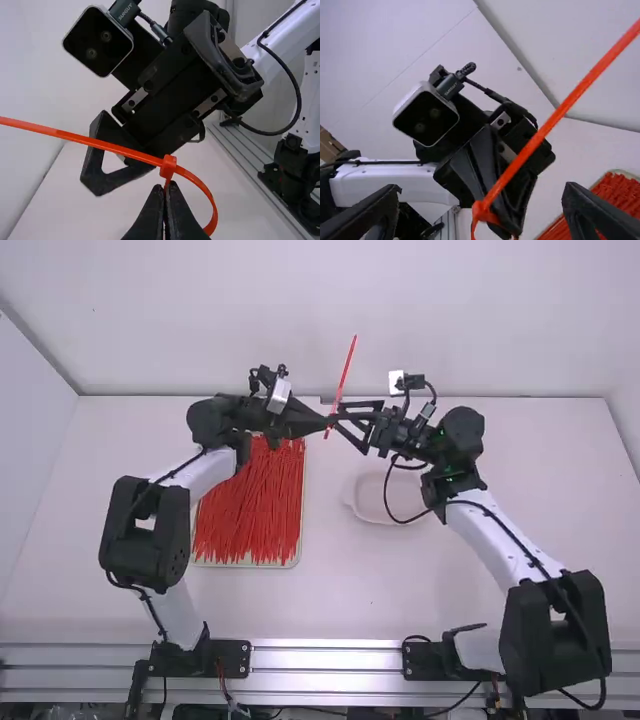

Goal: Fasten the cable tie

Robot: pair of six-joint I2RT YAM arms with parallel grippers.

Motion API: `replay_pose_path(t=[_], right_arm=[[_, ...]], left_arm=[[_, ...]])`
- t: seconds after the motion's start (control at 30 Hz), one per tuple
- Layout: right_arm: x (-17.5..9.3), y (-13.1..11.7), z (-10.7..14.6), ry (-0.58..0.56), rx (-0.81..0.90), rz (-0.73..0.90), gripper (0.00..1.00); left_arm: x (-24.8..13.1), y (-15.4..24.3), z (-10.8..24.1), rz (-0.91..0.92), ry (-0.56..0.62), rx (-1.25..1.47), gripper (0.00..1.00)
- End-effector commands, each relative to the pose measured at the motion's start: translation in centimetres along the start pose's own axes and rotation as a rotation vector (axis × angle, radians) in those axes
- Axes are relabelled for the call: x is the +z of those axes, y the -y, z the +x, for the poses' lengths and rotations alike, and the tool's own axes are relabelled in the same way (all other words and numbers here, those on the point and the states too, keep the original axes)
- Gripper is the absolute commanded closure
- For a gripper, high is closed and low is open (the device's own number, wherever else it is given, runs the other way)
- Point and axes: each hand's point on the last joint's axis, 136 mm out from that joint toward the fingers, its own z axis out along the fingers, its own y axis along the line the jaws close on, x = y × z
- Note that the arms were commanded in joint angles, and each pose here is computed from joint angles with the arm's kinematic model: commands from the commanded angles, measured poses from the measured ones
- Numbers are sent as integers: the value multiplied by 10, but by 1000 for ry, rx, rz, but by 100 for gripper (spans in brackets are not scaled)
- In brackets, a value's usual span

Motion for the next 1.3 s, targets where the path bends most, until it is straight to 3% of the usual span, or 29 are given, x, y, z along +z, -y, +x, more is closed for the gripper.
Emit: replay_pose_path(t=[0.0, 0.1, 0.27, 0.33, 0.37, 0.43, 0.47, 1.07, 1.1, 1.13, 1.17, 1.2, 1.23, 1.27], right_arm=[[3, -13, -13, 36, -20, -9, 16], [3, -15, -14, 40, -31, -16, 23], [3, -18, -14, 40, -45, -28, 58], [4, -18, -13, 35, -41, -30, 77], [4, -18, -13, 35, -40, -30, 78], [5, -18, -12, 33, -38, -31, 95], [4, -18, -12, 33, -38, -29, 98], [-4, -18, -9, -6, -55, -48, 100], [-5, -17, -10, -10, -56, -48, 100], [-7, -17, -10, -14, -57, -49, 100], [-8, -16, -10, -14, -58, -48, 100], [-8, -16, -10, -13, -58, -47, 100], [-9, -16, -10, -16, -59, -47, 100], [-11, -15, -10, -19, -60, -48, 100]], left_arm=[[8, 1, -4, 11, 13, 11, 98], [8, 1, -4, 12, 13, 12, 98], [12, 2, -4, 21, 15, 25, 98], [13, 3, -4, 23, 15, 26, 98], [13, 3, -4, 23, 15, 26, 98], [12, 0, -6, 10, 25, 20, 98], [12, 0, -6, 7, 27, 17, 98], [10, -2, -6, -4, 32, 17, 97], [7, -5, -7, -17, 35, 15, 91], [3, -9, -9, -42, 48, -10, 59], [0, -13, -10, -60, 56, -34, 35], [-1, -15, -10, -69, 60, -47, 28], [-5, -19, -10, -84, 63, -67, 2], [-8, -22, -9, -92, 60, -80, 1]])
